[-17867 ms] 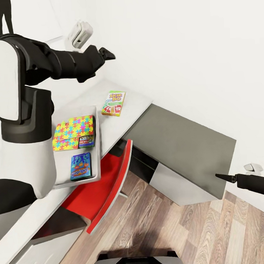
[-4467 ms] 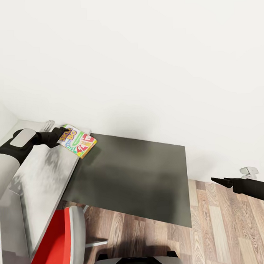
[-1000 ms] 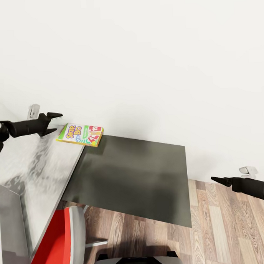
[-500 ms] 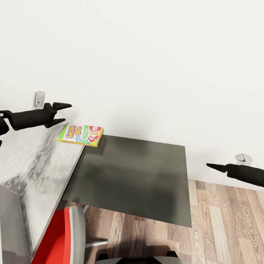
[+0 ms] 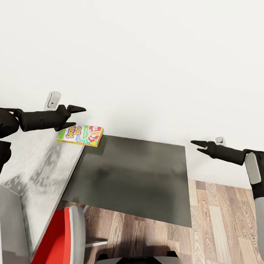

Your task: Put all the toys in the child's room - the three board games (two on the bed and one on the table), the two jigsaw puzzles on the table, and the tennis ball on the table - inside the toy box on the table in the child's room.

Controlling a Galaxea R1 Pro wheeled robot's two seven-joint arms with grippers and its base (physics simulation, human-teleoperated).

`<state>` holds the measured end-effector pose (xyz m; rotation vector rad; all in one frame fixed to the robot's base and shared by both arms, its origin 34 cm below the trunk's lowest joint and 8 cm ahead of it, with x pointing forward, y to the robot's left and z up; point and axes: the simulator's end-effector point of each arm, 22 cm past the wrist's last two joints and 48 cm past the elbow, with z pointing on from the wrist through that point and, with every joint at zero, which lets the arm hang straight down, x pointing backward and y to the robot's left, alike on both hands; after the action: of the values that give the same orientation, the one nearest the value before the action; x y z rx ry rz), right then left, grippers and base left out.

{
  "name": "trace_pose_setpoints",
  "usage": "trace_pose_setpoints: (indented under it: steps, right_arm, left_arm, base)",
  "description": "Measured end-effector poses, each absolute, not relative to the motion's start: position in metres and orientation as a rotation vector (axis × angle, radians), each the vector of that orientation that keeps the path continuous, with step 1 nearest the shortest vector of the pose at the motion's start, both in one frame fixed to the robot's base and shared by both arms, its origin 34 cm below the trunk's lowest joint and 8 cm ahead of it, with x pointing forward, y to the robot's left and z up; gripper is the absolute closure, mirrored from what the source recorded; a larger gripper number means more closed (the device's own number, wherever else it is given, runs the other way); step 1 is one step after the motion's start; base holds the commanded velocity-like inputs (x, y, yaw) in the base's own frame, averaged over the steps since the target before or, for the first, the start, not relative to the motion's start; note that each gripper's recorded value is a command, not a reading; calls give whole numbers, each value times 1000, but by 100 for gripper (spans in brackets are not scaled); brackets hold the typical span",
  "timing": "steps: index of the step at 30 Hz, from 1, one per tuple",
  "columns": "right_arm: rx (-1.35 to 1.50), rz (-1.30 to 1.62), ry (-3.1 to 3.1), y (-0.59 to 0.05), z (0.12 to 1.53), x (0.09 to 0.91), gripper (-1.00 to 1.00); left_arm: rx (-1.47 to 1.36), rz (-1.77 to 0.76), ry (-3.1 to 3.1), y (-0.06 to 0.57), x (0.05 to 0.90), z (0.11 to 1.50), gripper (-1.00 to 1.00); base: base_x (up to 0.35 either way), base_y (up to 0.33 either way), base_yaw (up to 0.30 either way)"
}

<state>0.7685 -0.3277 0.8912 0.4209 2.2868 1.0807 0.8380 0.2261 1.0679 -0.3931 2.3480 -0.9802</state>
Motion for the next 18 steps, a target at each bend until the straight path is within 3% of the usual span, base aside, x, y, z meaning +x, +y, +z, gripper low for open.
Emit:
trace_pose_setpoints:
  steps: [7,18]
  right_arm:
    - [554,1299,2261,-278,878,807,-100]
    - [633,1431,2264,-241,866,820,-100]
  left_arm:
    - [-372,-1086,2321,191,839,1090,-100]
    - [-442,-1184,2302,195,839,1117,-100]
  base:
    - [0,0,0]
    - [0,0,0]
